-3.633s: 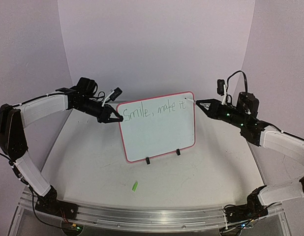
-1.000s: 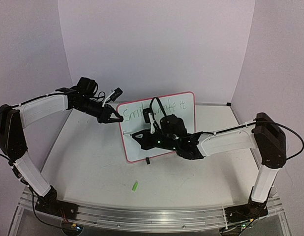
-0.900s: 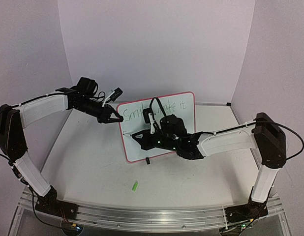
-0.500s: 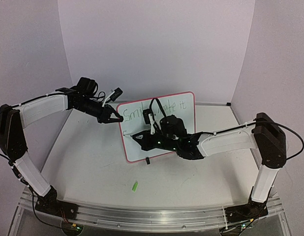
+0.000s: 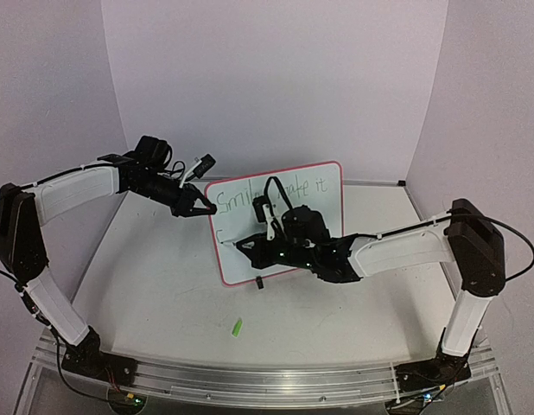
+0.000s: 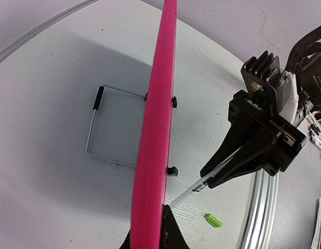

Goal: Write a sentence on the whiteboard

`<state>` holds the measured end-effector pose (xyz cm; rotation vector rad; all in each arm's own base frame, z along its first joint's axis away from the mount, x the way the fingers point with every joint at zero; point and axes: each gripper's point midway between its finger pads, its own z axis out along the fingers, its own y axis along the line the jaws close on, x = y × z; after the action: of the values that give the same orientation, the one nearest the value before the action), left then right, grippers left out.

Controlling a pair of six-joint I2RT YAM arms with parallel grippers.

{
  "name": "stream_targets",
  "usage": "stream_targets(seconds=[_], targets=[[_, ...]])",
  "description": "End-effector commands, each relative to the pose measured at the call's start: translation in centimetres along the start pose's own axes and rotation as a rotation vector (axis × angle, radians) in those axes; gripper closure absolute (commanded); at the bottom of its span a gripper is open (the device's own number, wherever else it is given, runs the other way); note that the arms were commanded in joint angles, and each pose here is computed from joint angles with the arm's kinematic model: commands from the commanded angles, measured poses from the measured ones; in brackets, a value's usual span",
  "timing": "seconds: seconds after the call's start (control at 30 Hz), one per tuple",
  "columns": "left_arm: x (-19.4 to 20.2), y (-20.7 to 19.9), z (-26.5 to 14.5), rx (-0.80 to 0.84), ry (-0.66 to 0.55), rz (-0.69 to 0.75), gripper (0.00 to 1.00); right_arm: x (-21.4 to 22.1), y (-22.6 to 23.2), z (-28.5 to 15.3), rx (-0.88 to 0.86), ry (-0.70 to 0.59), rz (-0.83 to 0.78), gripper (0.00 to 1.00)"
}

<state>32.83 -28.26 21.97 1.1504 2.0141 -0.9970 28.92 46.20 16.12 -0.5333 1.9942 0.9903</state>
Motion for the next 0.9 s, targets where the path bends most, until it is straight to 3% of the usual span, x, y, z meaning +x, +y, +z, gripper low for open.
stream_targets(seconds=[0.0,0.23,0.87], targets=[[-0.1,1.8,-0.5,-0.133,0.03,0.096,1.0,-2.3,-1.0,-1.4,0.069,-0.07,0.0,1.0],[-0.1,1.8,-0.6,-0.132,0.029,0.096,1.0,-3.5,1.0,-2.7,-0.03,-0.103,-0.003,1.0],[-0.2,1.7,-0.6,-0.132,0.028,0.097,1.0,-4.3,-0.4,-1.9,0.025,-0.132,0.022,1.0]])
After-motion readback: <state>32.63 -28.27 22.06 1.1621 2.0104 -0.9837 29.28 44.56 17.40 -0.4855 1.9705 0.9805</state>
